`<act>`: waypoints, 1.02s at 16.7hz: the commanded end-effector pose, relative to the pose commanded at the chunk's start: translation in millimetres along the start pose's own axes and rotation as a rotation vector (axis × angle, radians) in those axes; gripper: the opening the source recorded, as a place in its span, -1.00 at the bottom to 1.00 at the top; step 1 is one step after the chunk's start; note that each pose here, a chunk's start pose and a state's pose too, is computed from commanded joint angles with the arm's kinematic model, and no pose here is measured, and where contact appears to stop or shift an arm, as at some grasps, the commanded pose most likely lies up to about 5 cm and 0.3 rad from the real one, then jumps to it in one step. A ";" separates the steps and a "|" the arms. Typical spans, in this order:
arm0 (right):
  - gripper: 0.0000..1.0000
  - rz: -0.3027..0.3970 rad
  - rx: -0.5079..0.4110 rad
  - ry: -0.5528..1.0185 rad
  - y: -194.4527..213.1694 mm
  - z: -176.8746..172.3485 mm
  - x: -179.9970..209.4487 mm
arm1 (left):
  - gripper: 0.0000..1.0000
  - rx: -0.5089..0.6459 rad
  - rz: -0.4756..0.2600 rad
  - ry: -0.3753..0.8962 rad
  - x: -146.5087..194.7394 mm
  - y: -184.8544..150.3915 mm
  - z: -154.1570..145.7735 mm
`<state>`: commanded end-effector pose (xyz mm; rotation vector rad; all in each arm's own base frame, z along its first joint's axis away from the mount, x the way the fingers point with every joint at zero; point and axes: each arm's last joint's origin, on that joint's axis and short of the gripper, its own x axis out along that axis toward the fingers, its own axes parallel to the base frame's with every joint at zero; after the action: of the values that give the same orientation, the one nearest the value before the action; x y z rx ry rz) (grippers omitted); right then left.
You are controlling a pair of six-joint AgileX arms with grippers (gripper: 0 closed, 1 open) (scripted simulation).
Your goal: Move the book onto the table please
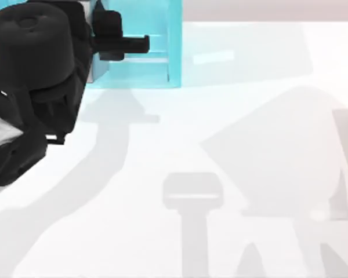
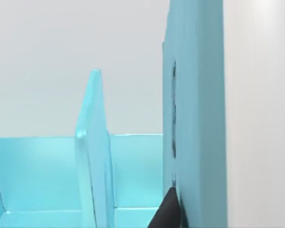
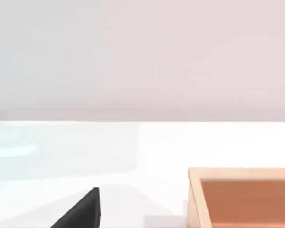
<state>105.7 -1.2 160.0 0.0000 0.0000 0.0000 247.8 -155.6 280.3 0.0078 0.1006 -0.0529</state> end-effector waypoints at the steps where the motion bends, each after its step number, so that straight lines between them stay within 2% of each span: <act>1: 1.00 0.000 0.000 0.000 0.0 0.0 0.0 | -1.00 0.000 0.000 0.000 -0.6 0.1 0.0; 5: 1.00 0.000 0.000 0.000 0.0 0.0 0.0 | -1.00 0.004 0.004 0.005 1.3 0.8 -1.4; 8: 1.00 0.000 0.000 0.000 0.0 0.0 0.0 | -1.00 -0.036 -0.005 0.019 -1.3 -3.9 -2.8; 13: 1.00 0.000 0.000 0.000 0.0 0.0 0.0 | -1.00 -0.221 -0.026 0.119 -12.0 -26.3 -15.1; 17: 1.00 0.000 0.000 0.000 0.0 0.0 0.0 | -1.00 -0.398 -0.002 0.264 -26.8 -52.4 -38.4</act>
<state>105.7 -1.2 160.0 0.0000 0.0000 0.0000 214.5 -206.2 244.5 -0.3834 0.3736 -0.0326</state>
